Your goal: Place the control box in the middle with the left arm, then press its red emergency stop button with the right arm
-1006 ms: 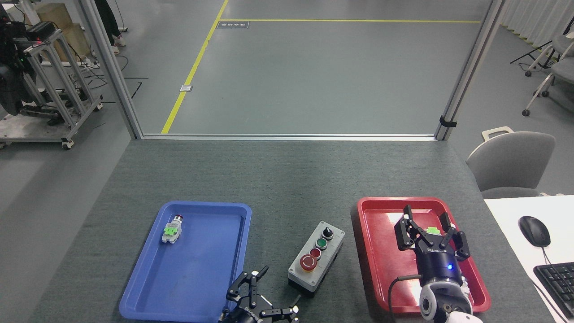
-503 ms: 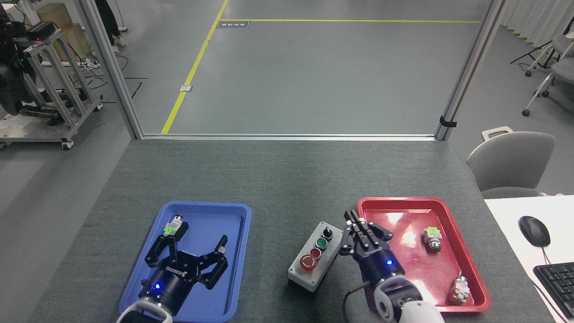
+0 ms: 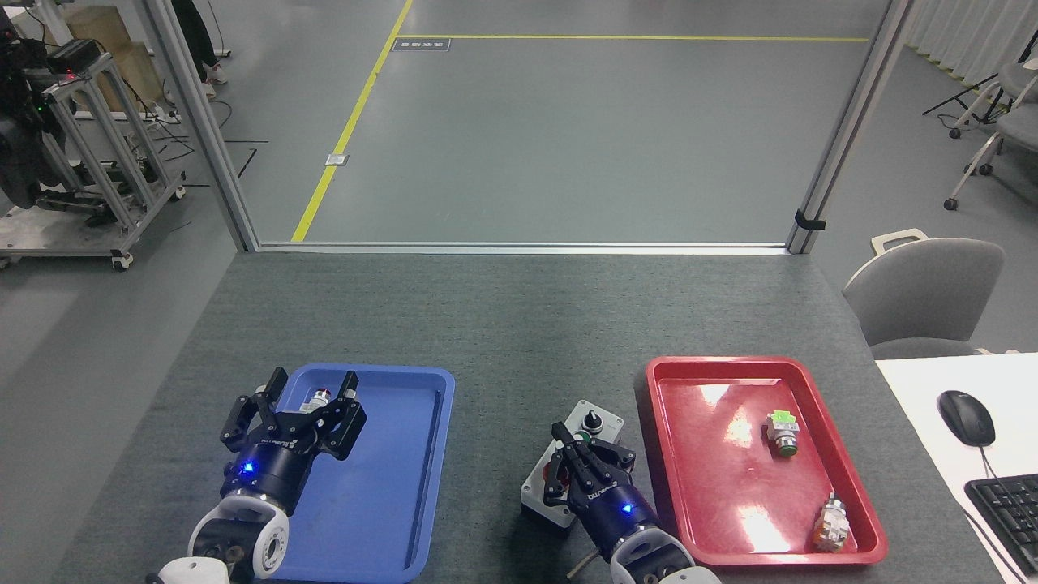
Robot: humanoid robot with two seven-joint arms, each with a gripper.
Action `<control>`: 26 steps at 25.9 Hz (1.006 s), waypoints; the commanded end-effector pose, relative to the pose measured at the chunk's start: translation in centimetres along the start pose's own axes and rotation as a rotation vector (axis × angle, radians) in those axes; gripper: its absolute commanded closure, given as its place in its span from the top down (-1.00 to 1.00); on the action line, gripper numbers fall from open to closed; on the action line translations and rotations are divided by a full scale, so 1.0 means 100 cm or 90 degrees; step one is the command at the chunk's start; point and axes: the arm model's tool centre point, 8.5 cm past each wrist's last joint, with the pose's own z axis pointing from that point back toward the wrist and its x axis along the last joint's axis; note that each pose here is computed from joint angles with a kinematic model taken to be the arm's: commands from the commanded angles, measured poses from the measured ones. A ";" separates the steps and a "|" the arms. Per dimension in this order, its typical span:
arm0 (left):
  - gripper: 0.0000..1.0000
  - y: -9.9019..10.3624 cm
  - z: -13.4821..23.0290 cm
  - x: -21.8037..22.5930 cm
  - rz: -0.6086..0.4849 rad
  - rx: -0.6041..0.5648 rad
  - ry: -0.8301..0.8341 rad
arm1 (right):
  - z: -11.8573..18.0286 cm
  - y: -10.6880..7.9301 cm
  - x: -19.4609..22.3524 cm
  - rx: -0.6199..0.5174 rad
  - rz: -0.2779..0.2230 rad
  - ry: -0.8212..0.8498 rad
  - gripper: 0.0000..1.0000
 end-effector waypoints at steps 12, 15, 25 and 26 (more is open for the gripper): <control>0.98 0.005 -0.008 -0.005 -0.003 -0.002 0.007 | 0.002 0.019 -0.001 0.035 0.019 0.002 -1.00; 0.98 0.000 -0.007 -0.009 -0.002 -0.008 0.013 | -0.005 0.000 -0.005 0.002 0.004 0.001 -1.00; 0.98 -0.002 -0.006 -0.008 0.002 -0.009 0.010 | -0.001 -0.066 -0.081 -0.116 -0.033 0.131 0.58; 0.98 -0.003 -0.006 -0.009 0.002 -0.010 0.010 | 0.006 -0.066 -0.103 -0.119 -0.047 0.170 1.00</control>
